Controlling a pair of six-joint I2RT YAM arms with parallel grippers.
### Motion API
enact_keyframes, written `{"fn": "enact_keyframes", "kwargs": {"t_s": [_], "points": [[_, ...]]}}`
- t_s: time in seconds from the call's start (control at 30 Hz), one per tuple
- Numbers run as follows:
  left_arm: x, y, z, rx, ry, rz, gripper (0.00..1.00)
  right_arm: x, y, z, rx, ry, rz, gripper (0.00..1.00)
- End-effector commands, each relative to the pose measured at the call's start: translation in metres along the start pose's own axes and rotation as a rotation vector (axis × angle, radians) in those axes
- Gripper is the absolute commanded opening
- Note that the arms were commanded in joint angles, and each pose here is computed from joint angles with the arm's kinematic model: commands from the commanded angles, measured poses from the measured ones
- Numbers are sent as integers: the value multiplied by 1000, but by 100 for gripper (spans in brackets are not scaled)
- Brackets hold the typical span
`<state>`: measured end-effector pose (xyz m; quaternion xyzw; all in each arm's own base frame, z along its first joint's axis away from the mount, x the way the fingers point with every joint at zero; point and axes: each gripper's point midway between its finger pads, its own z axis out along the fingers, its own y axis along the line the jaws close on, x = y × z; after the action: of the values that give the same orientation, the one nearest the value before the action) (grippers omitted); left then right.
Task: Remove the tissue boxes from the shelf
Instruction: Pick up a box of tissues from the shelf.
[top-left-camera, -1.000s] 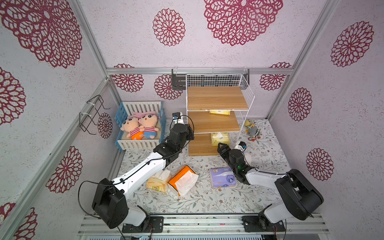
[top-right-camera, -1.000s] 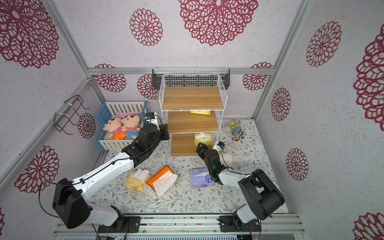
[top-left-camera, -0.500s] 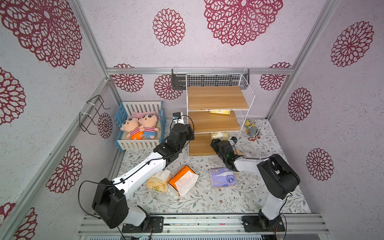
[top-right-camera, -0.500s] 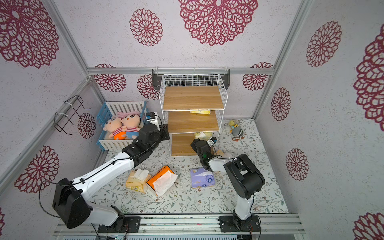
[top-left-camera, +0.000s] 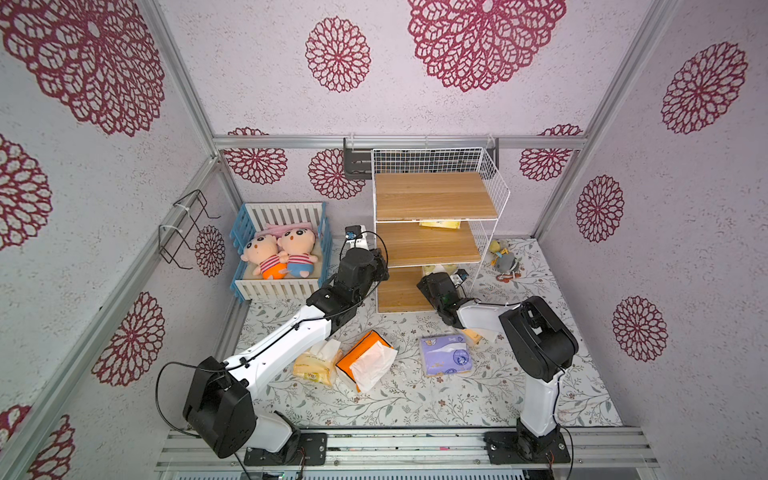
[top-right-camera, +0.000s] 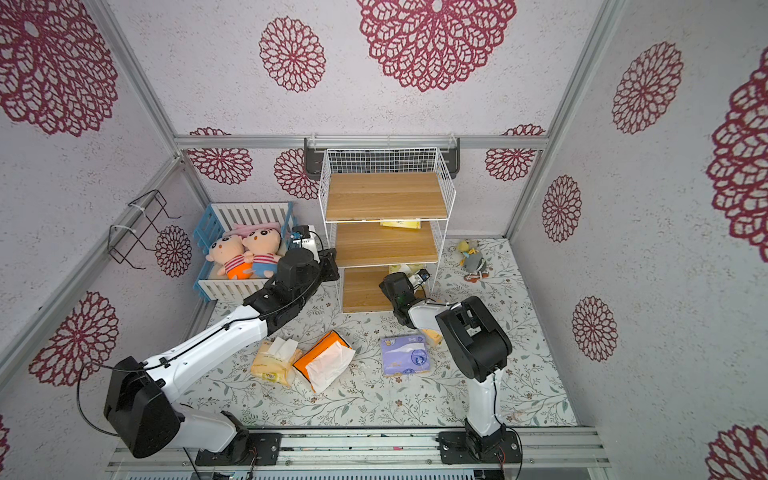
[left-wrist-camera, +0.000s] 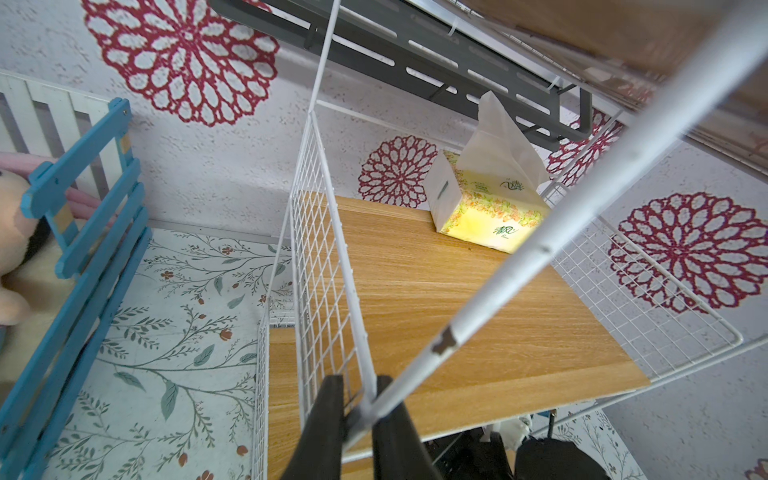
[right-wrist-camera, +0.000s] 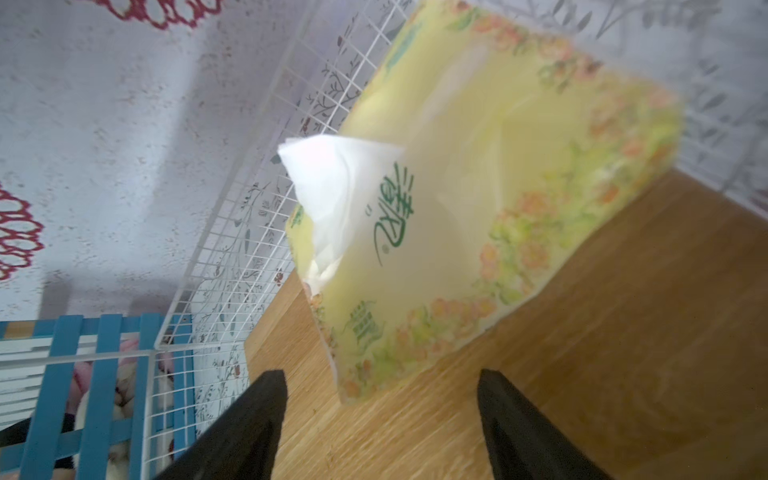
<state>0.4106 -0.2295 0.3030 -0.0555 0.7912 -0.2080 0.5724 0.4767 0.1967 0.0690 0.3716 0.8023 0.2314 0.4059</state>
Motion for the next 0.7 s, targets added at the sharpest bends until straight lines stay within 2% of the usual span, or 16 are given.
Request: {"fn": "enact_keyframes", "kwargs": {"t_s": [0.0, 0.23, 0.33, 0.67], "points": [[15, -6, -2, 51, 55, -85, 3, -9, 3, 6, 20, -27, 15, 78], [13, -7, -3, 61, 48, -91, 3, -14, 1, 15, 38, -33, 4, 67], [14, -9, -3, 66, 49, -91, 3, -16, -1, 20, 44, -27, -7, 56], [15, -4, -5, 55, 44, -91, 3, -21, 4, 21, 30, -17, -40, 29]]}}
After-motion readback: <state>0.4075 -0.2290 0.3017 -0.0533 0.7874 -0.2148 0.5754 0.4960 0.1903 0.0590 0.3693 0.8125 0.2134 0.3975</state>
